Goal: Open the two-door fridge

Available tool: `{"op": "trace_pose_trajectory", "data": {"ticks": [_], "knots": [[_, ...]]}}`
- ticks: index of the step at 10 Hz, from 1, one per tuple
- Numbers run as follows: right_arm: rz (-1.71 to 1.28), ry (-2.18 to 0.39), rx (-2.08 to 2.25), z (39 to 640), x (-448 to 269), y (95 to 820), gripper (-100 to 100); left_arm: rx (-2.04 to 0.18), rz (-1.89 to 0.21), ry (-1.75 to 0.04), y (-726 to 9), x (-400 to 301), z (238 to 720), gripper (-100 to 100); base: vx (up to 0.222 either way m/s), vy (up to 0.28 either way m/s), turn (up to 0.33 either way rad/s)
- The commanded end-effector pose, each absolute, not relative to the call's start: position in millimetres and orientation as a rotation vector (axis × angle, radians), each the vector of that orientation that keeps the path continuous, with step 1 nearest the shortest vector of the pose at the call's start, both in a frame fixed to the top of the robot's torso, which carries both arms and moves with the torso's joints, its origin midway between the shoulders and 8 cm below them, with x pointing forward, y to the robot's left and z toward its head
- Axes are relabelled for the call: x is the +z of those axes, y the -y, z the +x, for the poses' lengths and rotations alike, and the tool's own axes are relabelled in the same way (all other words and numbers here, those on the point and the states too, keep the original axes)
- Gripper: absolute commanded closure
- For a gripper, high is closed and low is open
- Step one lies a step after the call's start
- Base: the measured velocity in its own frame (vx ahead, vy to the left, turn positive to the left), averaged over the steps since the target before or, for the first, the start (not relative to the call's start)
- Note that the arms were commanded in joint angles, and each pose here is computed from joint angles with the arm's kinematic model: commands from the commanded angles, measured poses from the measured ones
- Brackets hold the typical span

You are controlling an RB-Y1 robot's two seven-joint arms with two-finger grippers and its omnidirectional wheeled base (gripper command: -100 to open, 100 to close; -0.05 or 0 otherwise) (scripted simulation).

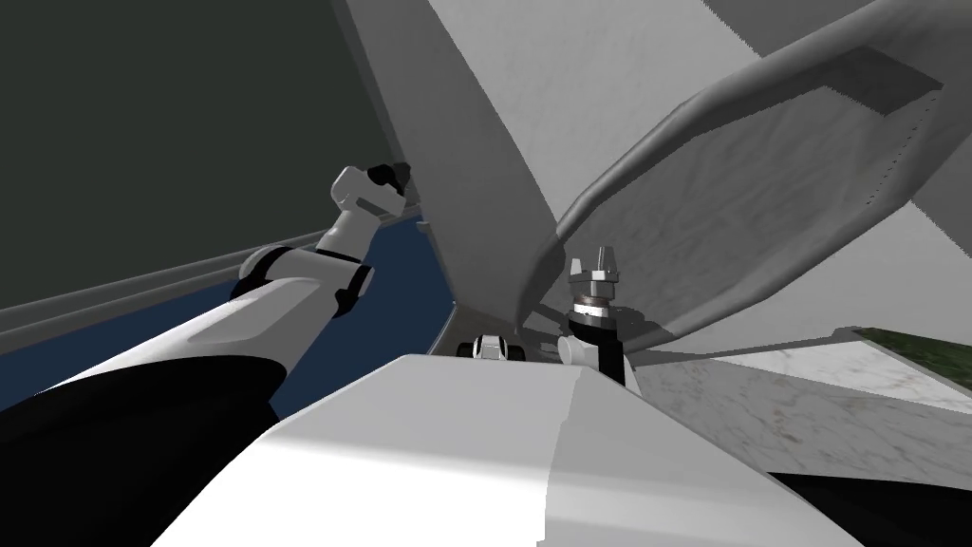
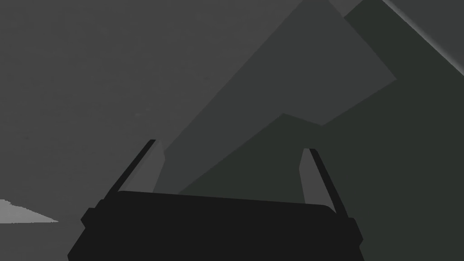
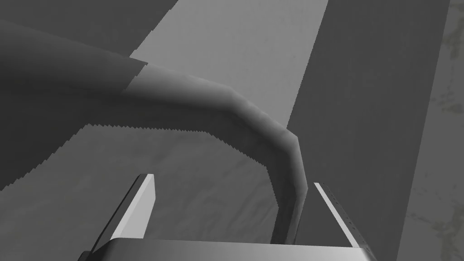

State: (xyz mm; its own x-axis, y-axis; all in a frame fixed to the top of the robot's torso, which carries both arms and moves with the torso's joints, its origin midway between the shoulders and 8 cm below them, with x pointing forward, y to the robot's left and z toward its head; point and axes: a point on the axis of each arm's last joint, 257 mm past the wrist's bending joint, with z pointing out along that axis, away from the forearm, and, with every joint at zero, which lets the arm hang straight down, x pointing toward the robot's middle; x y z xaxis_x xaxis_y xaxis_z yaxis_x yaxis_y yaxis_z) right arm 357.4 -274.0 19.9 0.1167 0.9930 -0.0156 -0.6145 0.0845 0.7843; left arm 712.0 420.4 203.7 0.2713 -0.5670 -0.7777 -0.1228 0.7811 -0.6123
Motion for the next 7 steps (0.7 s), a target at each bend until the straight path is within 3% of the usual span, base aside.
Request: {"op": "trace_pose_trajectory", "data": {"ticks": [1, 2, 4, 6, 7], "knots": [[0.722, -0.663, 1.34, 357, 20, 274, 0, -0.291, -0.668, -1.278, -452, 200, 699, -100, -0.022, -0.014, -0.226], [0.722, -0.663, 1.34, 357, 20, 274, 0, -0.266, -0.67, -1.262, -466, 209, 693, -100, -0.008, 0.0, -0.019], [0.722, -0.663, 1.34, 357, 20, 274, 0, -0.238, -0.692, -1.27, -488, 199, 682, -100, -0.021, -0.015, -0.272], [0.722, -0.663, 1.34, 357, 20, 274, 0, -0.226, -0.694, -1.262, -497, 206, 679, -100, -0.008, -0.005, -0.032], [0.722, -0.663, 1.34, 357, 20, 274, 0, -0.239, -0.672, -1.245, -482, 219, 685, 100, 0.025, 0.016, 0.336]]}}
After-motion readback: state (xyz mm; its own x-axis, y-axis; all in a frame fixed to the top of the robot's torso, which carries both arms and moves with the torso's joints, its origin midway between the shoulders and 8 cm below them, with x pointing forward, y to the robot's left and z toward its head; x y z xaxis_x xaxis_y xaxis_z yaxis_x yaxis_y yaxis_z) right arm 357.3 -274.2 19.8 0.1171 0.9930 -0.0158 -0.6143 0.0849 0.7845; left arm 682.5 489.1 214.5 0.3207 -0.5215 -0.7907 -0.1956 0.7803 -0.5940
